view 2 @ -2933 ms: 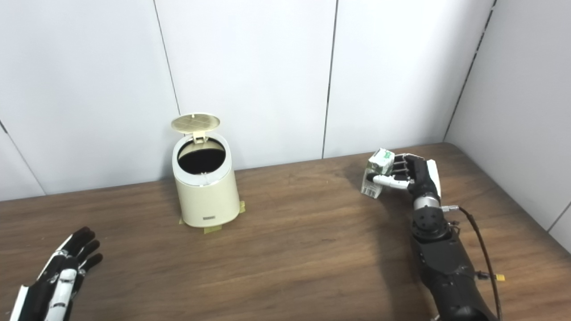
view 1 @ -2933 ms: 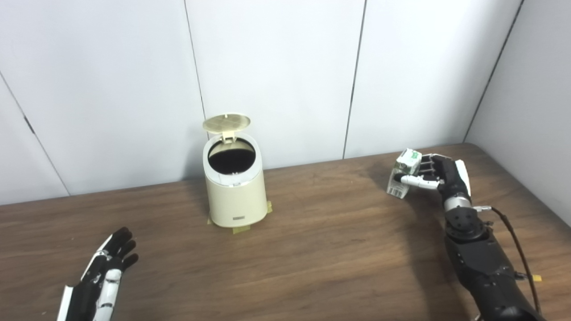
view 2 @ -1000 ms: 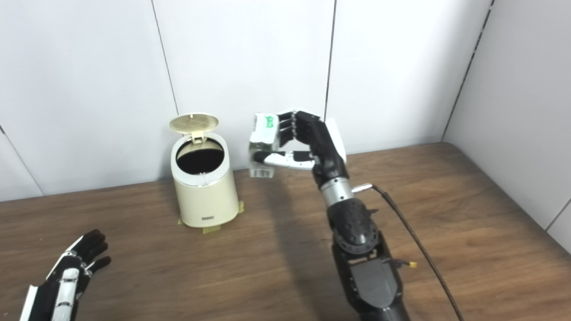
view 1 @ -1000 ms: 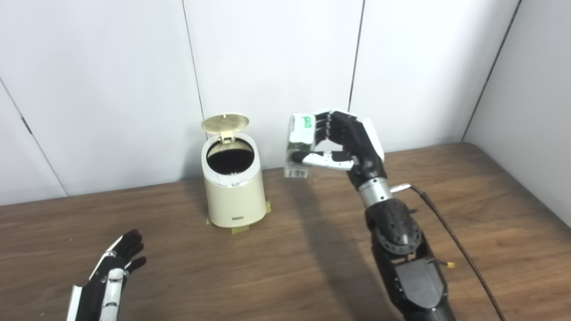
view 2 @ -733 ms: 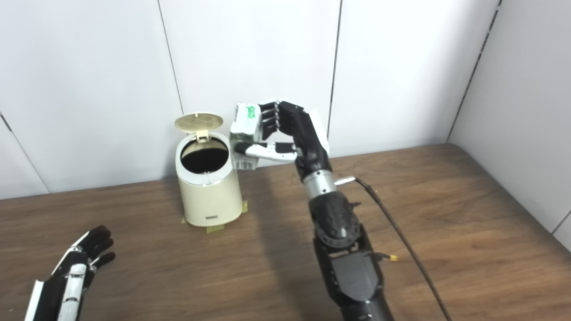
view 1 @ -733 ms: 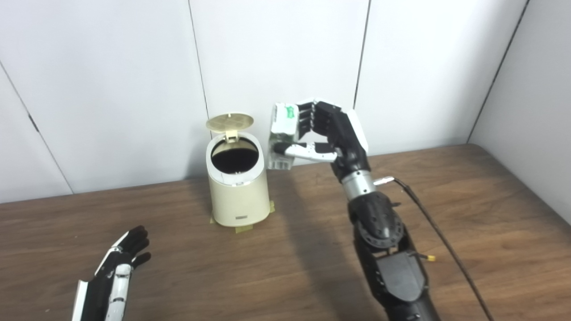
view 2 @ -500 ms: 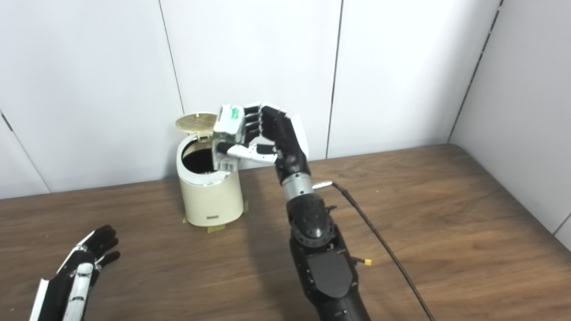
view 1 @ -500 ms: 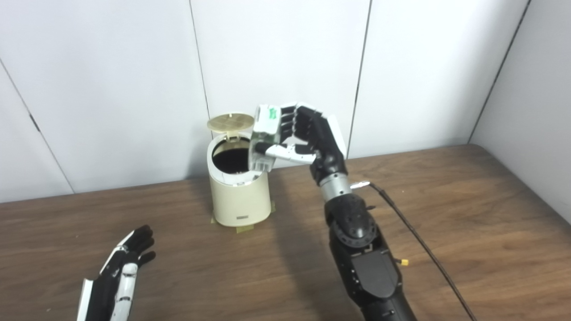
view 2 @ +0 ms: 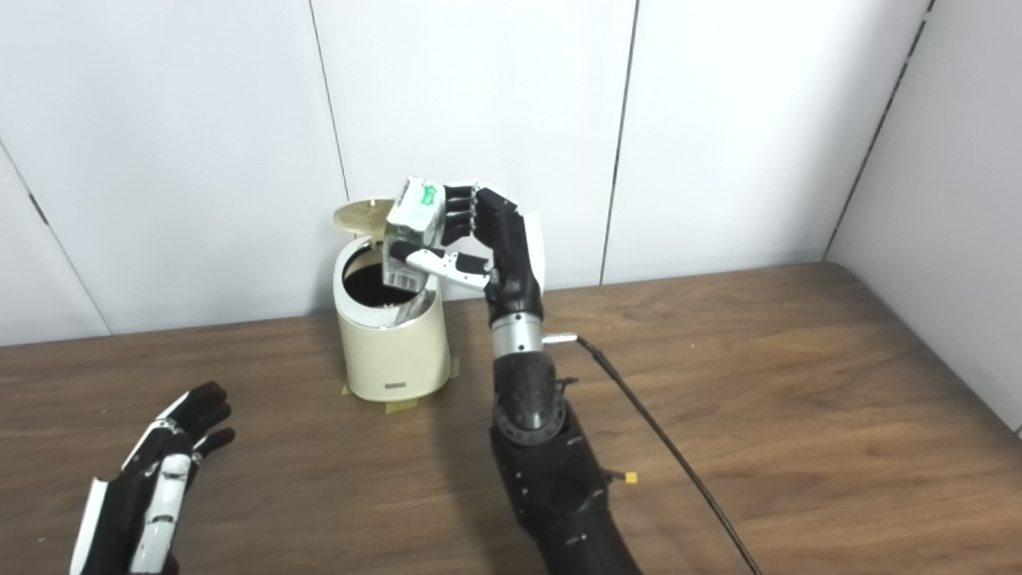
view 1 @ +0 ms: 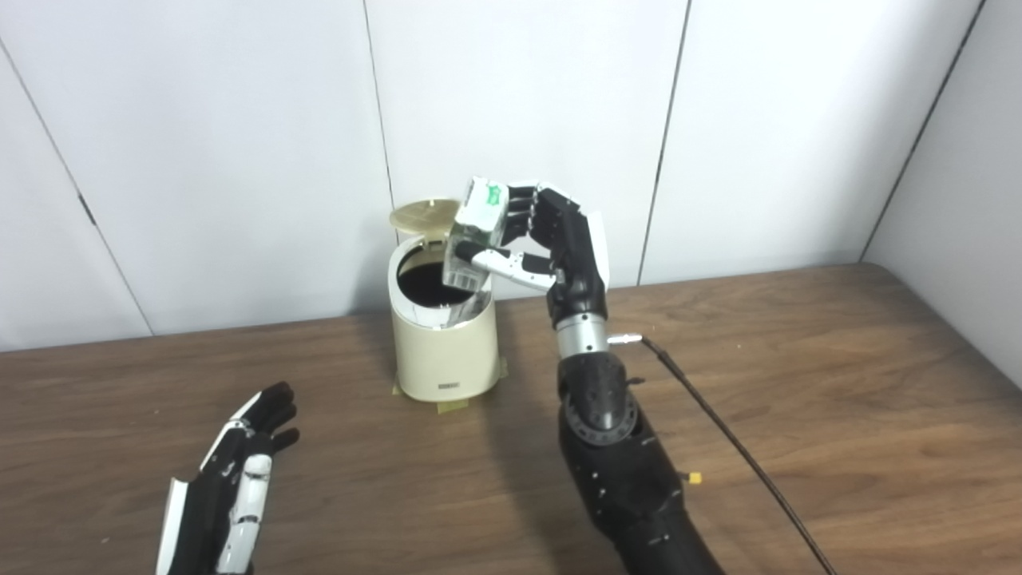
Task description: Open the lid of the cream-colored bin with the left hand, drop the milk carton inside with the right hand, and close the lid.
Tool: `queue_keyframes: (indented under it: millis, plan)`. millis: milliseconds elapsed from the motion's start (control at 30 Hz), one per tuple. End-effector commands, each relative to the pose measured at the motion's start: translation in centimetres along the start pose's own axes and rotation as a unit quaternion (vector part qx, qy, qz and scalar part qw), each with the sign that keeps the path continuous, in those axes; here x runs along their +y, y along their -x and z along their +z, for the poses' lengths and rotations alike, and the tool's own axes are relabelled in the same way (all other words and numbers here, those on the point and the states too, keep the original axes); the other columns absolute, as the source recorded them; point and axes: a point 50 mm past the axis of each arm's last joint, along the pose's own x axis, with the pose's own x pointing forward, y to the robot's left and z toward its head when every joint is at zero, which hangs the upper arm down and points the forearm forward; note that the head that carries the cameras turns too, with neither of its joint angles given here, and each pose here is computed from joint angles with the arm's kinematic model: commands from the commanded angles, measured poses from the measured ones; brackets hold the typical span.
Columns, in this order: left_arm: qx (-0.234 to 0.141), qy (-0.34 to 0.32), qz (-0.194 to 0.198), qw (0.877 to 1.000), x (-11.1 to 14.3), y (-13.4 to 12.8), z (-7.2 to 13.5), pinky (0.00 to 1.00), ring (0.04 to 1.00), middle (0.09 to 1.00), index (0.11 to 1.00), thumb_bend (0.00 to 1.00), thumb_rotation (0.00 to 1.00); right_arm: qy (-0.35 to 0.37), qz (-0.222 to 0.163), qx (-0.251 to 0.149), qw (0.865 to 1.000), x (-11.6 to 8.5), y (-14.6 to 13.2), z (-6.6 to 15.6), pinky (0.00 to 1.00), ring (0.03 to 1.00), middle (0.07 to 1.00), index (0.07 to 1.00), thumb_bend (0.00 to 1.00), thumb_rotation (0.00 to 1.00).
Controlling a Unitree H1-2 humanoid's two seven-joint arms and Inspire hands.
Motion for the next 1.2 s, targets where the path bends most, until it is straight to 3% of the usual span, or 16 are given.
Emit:
queue_keyframes:
  millis: [0,500,967,1167]
  plan:
    - [0.018,0.01,0.018,1.0,-0.6,3.4,0.0,0.8,0.857,0.863,0.837,0.22,0.73,-0.02,-0.006,-0.073,0.997,1.8,-2.2,3.1,0.38,0.438,0.487,0.5,0.51,0.0]
    - [0.003,0.007,0.009,1.0,-1.0,3.6,-0.1,0.81,0.857,0.867,0.844,0.22,0.77,-0.037,-0.041,-0.054,0.997,4.5,-0.8,1.5,0.37,0.438,0.485,0.503,0.51,0.0]
    - [0.004,0.002,0.005,1.0,-1.3,3.9,0.0,0.81,0.854,0.863,0.836,0.22,0.8,-0.004,-0.077,-0.042,0.996,6.6,0.1,0.4,0.39,0.441,0.489,0.5,0.51,0.0]
    - [0.005,0.009,0.004,1.0,-1.3,4.0,0.1,0.81,0.856,0.864,0.837,0.23,0.79,0.031,-0.095,-0.059,0.993,7.3,0.3,0.1,0.4,0.446,0.487,0.497,0.51,0.0]
